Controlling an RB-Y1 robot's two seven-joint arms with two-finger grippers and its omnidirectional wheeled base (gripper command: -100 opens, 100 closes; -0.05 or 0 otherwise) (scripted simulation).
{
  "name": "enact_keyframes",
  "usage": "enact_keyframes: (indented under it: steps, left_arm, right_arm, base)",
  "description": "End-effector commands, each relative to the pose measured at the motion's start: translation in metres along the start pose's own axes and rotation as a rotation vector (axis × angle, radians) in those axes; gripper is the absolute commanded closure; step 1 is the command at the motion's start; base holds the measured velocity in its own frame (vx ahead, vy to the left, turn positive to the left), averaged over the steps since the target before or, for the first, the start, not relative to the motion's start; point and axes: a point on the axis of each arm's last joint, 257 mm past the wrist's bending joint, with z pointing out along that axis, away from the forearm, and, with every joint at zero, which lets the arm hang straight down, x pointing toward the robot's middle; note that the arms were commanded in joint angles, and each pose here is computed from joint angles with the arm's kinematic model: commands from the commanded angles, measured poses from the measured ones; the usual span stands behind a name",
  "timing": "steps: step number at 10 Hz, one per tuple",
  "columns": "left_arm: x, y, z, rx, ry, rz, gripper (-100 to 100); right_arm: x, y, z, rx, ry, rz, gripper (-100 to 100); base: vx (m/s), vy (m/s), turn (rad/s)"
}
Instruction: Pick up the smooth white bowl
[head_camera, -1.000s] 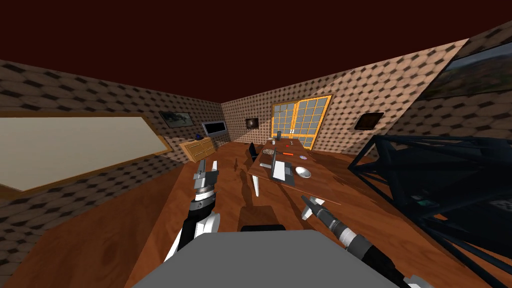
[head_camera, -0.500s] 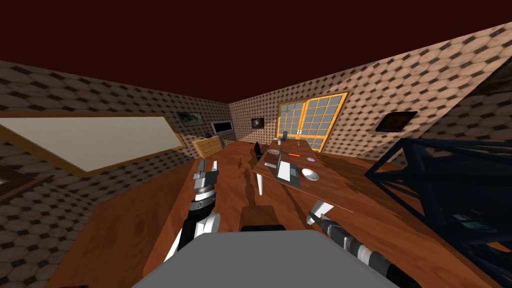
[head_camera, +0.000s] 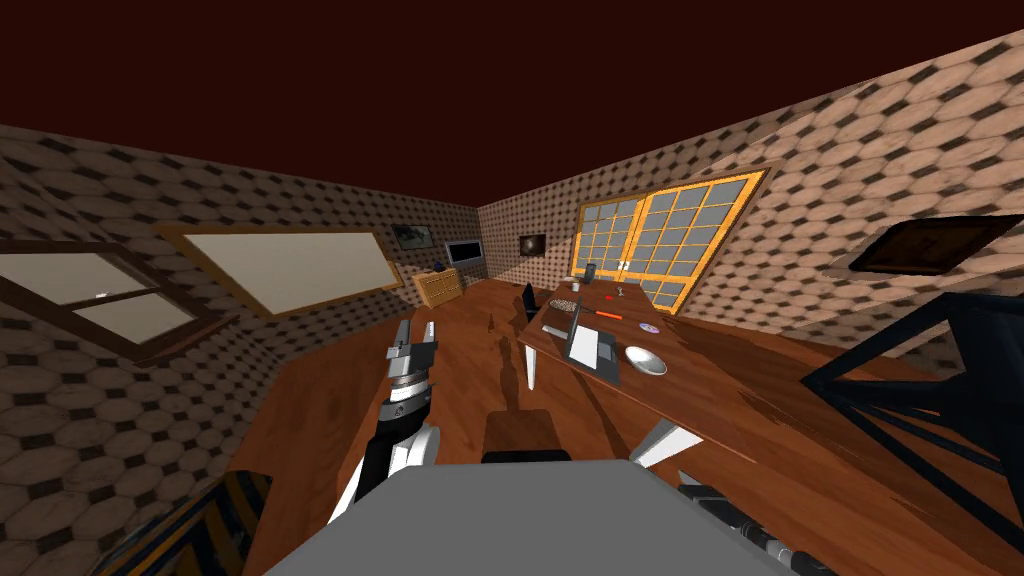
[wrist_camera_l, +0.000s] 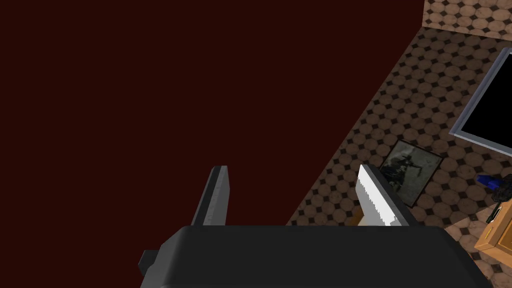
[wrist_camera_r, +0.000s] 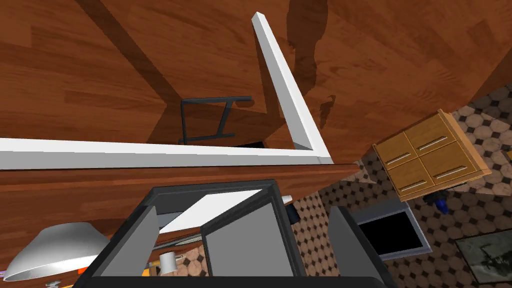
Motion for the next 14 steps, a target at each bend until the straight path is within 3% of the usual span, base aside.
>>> enact_keyframes:
  steps: [1,2,4,5,7,8,9,10,12,13,14]
  left_arm:
    - [0.0,0.0,0.0,0.0,0.0,0.0,0]
    - [0.0,0.0,0.0,0.0,0.0,0.0,0]
    - [0.0,0.0,0.0,0.0,0.0,0.0,0]
    - [0.0,0.0,0.0,0.0,0.0,0.0,0]
    - [0.0,0.0,0.0,0.0,0.0,0.0,0]
    - [0.0,0.0,0.0,0.0,0.0,0.0,0]
    - [0.0,0.0,0.0,0.0,0.0,0.0,0]
    - [0.0,0.0,0.0,0.0,0.0,0.0,0]
    - [0.0,0.0,0.0,0.0,0.0,0.0,0]
    - [0.0,0.0,0.0,0.0,0.0,0.0,0]
    - [0.0,0.0,0.0,0.0,0.0,0.0,0]
  right_arm:
    - [0.028,-0.023,-0.01,0.054,0.094,-0.078,-100]
    - [0.027,-0.024,-0.011,0.054,0.098,-0.085,-100]
    - [0.064,-0.065,-0.032,0.138,0.232,-0.2,-100]
    - [0.062,-0.069,-0.034,0.142,0.24,-0.219,-100]
    - [0.084,-0.111,-0.059,0.218,0.358,-0.344,-100]
    - [0.084,-0.112,-0.059,0.223,0.361,-0.356,-100]
    - [0.09,-0.133,-0.071,0.26,0.411,-0.424,-100]
    - [0.09,-0.133,-0.071,0.26,0.411,-0.424,-100]
    - [0.096,-0.169,-0.092,0.326,0.492,-0.545,-100]
    - [0.095,-0.17,-0.093,0.329,0.494,-0.555,-100]
    - [0.095,-0.186,-0.102,0.358,0.526,-0.616,-100]
  base:
    - [-0.01,-0.004,0.162]
    - [-0.003,-0.006,0.163]
    - [0.007,-0.016,0.337]
    - [0.016,-0.033,0.161]
    - [0.027,-0.039,0.305]
    - [0.026,-0.05,0.132]
    - [0.021,-0.047,0.161]
    - [0.015,-0.041,0.121]
    - [0.03,-0.061,0.28]
    - [0.04,-0.086,0.113]
    - [0.043,-0.071,0.181]
